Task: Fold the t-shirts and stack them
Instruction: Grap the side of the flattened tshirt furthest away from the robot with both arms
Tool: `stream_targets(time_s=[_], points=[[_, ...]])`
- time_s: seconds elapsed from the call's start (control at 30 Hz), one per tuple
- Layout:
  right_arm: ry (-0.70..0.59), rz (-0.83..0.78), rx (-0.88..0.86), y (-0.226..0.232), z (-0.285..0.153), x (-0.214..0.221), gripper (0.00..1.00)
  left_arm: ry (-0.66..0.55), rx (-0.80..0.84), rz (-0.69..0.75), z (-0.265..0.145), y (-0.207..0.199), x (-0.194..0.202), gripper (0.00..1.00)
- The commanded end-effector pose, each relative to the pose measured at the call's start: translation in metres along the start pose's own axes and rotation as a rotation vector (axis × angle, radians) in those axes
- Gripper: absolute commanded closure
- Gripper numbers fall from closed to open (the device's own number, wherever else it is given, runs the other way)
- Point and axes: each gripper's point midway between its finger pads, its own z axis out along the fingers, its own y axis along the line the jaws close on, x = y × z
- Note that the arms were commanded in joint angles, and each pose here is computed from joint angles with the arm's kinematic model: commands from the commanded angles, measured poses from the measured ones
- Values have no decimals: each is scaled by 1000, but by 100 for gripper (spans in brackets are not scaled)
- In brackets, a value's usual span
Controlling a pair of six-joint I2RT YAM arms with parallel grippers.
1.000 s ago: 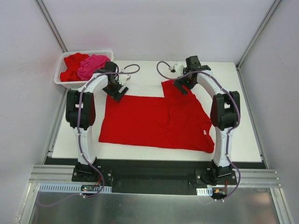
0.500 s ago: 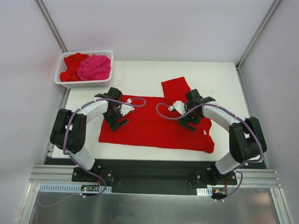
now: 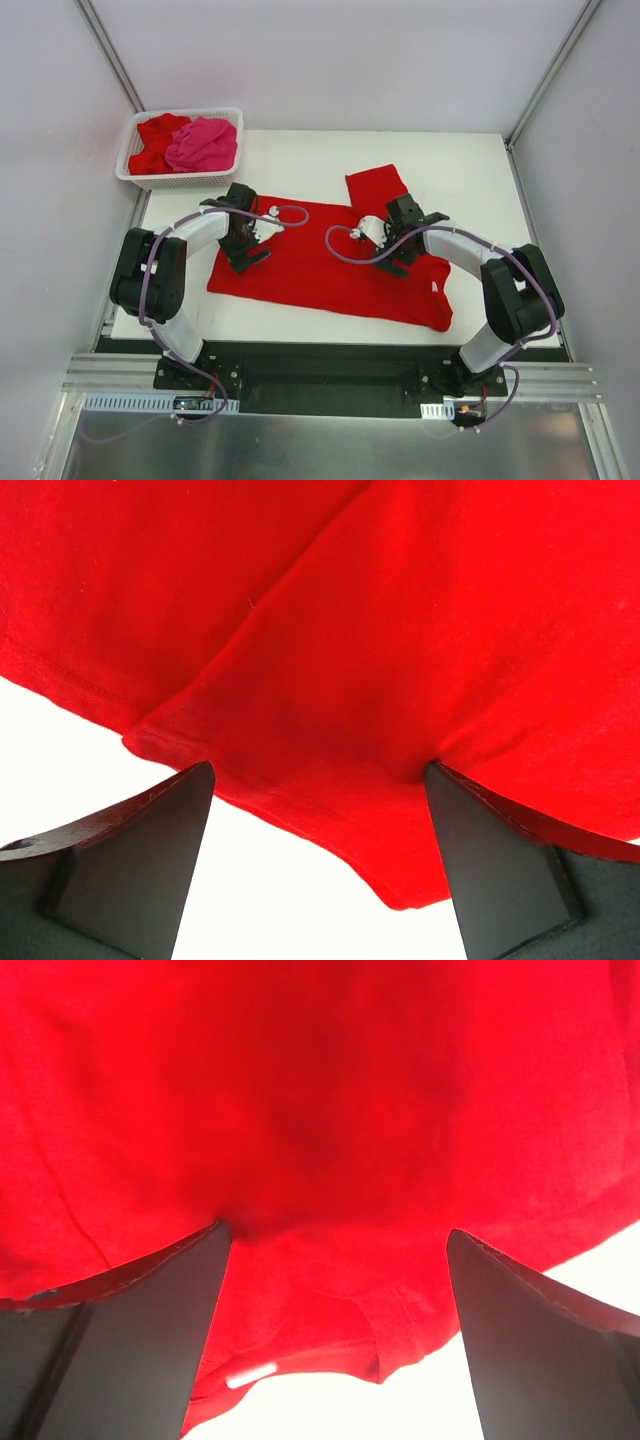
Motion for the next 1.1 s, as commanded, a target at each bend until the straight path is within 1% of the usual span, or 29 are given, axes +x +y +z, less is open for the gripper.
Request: stream_targets(time_s=[0.0, 0.37, 0.53, 0.67, 0.8, 0.9, 1.07], points=[[-29, -4, -72, 18, -2, -7, 7, 44, 19, -8, 17, -8, 15, 13], [25, -31, -167, 59, -9, 25, 5, 111, 86, -26, 17, -64, 61, 12], [33, -34, -183, 64, -12, 30, 4, 123, 98, -37, 17, -77, 67, 12], [41, -36, -177, 61, -12, 30, 3, 104, 114, -41, 15, -83, 62, 12], [47, -35, -151, 53, -10, 25, 1, 107, 128, -54, 12, -89, 64, 12], [59, -16, -101, 37, -7, 22, 0, 112, 153, -66, 11, -99, 66, 12], [56, 93, 70, -19, -14, 11, 0, 122, 190, -80, 11, -116, 71, 12]])
